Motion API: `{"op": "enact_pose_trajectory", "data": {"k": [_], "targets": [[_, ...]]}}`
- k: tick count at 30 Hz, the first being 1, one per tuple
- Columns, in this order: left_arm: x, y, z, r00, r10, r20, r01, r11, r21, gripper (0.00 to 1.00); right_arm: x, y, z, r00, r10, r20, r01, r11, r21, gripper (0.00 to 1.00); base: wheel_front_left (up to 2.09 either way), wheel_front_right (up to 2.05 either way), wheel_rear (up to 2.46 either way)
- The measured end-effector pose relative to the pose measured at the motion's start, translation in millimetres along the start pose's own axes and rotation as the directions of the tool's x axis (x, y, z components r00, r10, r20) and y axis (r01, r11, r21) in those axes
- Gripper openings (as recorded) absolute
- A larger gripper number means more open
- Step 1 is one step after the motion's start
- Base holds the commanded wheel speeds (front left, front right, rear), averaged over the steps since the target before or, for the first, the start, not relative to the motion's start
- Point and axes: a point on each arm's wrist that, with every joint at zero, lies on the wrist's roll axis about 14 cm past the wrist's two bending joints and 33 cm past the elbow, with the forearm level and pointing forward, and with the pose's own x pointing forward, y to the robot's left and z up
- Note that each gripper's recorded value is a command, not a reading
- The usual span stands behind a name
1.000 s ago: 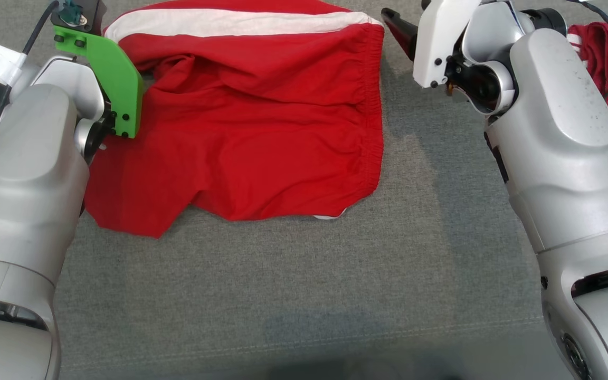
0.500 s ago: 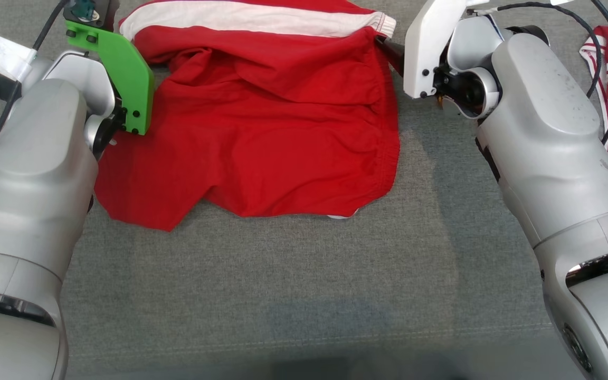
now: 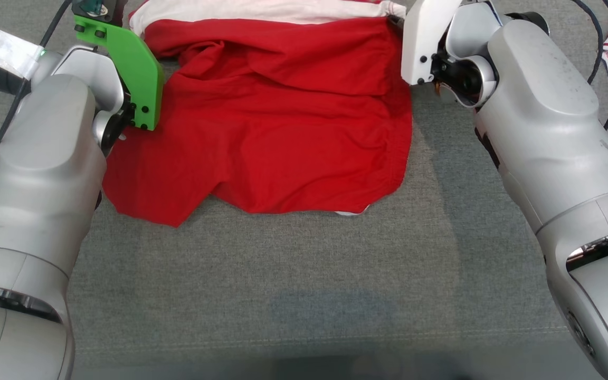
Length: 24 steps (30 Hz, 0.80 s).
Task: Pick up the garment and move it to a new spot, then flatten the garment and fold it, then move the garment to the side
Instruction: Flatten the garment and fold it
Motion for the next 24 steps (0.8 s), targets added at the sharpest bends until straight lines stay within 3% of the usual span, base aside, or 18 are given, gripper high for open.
{"op": "enact_pose_trajectory", "data": {"k": [1, 6, 14, 18, 24], "targets": [[0.3, -0.2, -0.4, 1.0, -0.001, -0.001, 0.001, 1.0, 0.0, 0.0, 0.5, 0.3, 1.3, 1.0, 0.0, 0.007, 0.0, 1.0, -0.003, 0.0, 0.0, 0.0, 0.0], [-0.6, 0.1, 7.3, 0.999, 0.001, 0.043, -0.001, 1.0, 0.007, 0.0, 0.1, 0.0, 6.3, 0.999, -0.005, 0.037, 0.006, 1.0, -0.016, 0.0, 0.0, 0.0, 0.0], [-20.7, 4.8, 60.1, 0.961, 0.024, 0.277, -0.024, 1.0, -0.002, 0.0, -19.9, -0.8, 45.2, 0.982, -0.026, 0.189, 0.037, 0.998, -0.054, 0.0, 0.0, 0.0, 0.0], [-41.2, 11.2, 103.2, 0.898, 0.04, 0.437, -0.043, 0.999, -0.005, 0.0, -40.0, -4.2, 79.7, 0.953, -0.051, 0.299, 0.089, 0.989, -0.115, 0.0, 0.0, 0.0, 0.0], [-79.4, 7.1, 175.9, 0.727, 0.013, 0.687, -0.006, 1.0, -0.013, 0.0, -81.5, -32.1, 131.3, 0.873, -0.113, 0.474, 0.201, 0.97, -0.139, 0.0, 0.0, 0.0, 0.0]]}}
